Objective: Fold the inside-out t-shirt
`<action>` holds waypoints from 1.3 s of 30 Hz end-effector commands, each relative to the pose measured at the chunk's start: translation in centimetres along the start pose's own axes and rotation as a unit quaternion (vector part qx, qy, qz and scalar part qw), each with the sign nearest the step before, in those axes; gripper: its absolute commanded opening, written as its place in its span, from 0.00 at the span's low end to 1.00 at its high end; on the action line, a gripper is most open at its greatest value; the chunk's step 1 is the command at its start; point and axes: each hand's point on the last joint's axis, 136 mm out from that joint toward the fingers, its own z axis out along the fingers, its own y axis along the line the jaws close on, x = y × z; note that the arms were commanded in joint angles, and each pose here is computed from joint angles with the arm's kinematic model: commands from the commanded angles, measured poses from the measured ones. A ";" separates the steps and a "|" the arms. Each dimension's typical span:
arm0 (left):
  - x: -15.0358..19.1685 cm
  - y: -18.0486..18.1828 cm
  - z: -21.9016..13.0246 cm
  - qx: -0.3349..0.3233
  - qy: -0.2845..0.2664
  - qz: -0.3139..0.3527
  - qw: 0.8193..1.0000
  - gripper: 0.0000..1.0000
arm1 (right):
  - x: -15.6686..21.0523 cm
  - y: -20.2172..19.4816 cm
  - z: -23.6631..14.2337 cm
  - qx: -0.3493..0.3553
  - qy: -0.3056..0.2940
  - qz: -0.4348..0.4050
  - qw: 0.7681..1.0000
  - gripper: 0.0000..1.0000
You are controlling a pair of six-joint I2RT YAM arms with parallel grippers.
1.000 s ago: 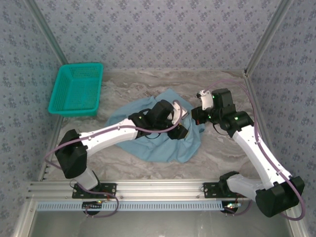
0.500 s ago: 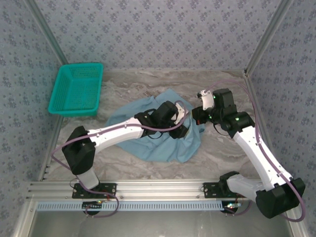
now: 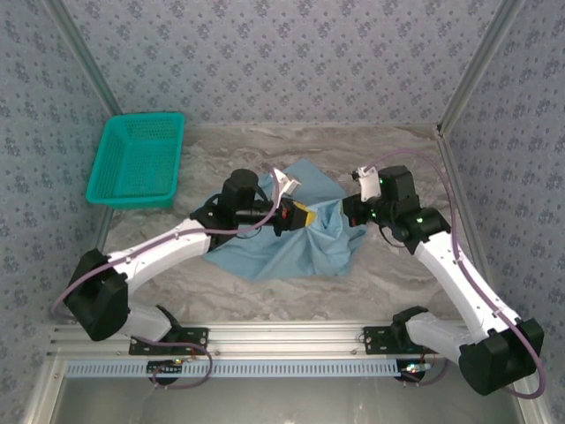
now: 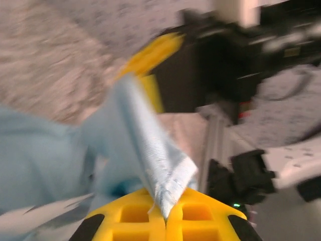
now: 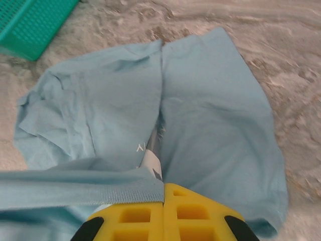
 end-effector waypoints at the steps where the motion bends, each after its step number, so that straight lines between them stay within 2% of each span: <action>1: -0.4 -6.9 -2.0 0.160 0.017 0.067 0.985 0.00 | -2.9 0.5 0.1 -0.019 -0.065 -0.011 0.998 0.00; 4: -0.1 -7.2 -3.3 0.190 0.027 0.081 0.978 0.00 | -3.3 0.8 0.9 -0.030 -0.067 -0.008 0.997 0.00; 8: 1.1 -5.3 -3.4 0.169 0.062 0.071 0.981 0.00 | -2.5 -1.2 1.9 0.022 -0.033 0.004 0.999 0.00; 10: 1.8 -2.3 -3.0 0.098 0.081 0.048 0.991 0.02 | -2.4 -1.3 1.9 0.028 -0.029 -0.004 0.999 0.00; 11: 1.8 -0.1 -3.0 0.047 0.076 0.033 0.995 0.06 | -2.3 -1.1 1.9 0.022 -0.030 -0.006 0.999 0.00; 13: 1.3 4.5 -3.6 -0.065 0.051 0.003 0.997 0.05 | -2.1 -0.2 1.9 -0.002 -0.030 -0.011 0.999 0.00; 15: 1.4 9.9 -5.4 -0.205 0.036 -0.031 0.978 0.07 | -1.6 1.6 2.0 -0.052 -0.029 -0.020 0.998 0.00; 17: 2.2 13.5 -7.1 -0.290 0.036 -0.061 0.954 0.14 | -1.0 3.8 2.0 -0.105 -0.030 -0.030 0.994 0.00; 19: 3.1 15.4 -8.0 -0.334 0.049 -0.070 0.939 0.19 | -0.2 5.7 2.3 -0.150 -0.028 -0.033 0.988 0.00; 20: 3.4 16.2 -8.5 -0.357 0.057 -0.073 0.929 0.26 | 0.2 6.5 2.6 -0.174 -0.026 -0.027 0.984 0.00; 23: 3.8 16.5 -8.9 -0.373 0.064 -0.077 0.923 0.35 | 1.1 7.3 3.8 -0.203 -0.027 0.010 0.979 0.00; 27: 4.0 13.7 -7.8 -0.346 0.057 -0.073 0.934 0.43 | 1.1 7.5 5.5 -0.213 -0.026 0.059 0.975 0.00; 30: 4.9 10.9 -5.4 -0.312 0.067 -0.051 0.946 0.51 | 0.8 7.4 5.8 -0.211 -0.032 0.064 0.975 0.00; 34: 5.8 9.6 -3.1 -0.286 0.083 -0.038 0.954 0.59 | 0.6 7.2 5.7 -0.203 -0.033 0.061 0.977 0.00; 39: 5.3 11.6 -2.5 -0.332 0.082 -0.028 0.939 0.64 | 0.5 7.4 5.4 -0.203 -0.035 0.061 0.977 0.00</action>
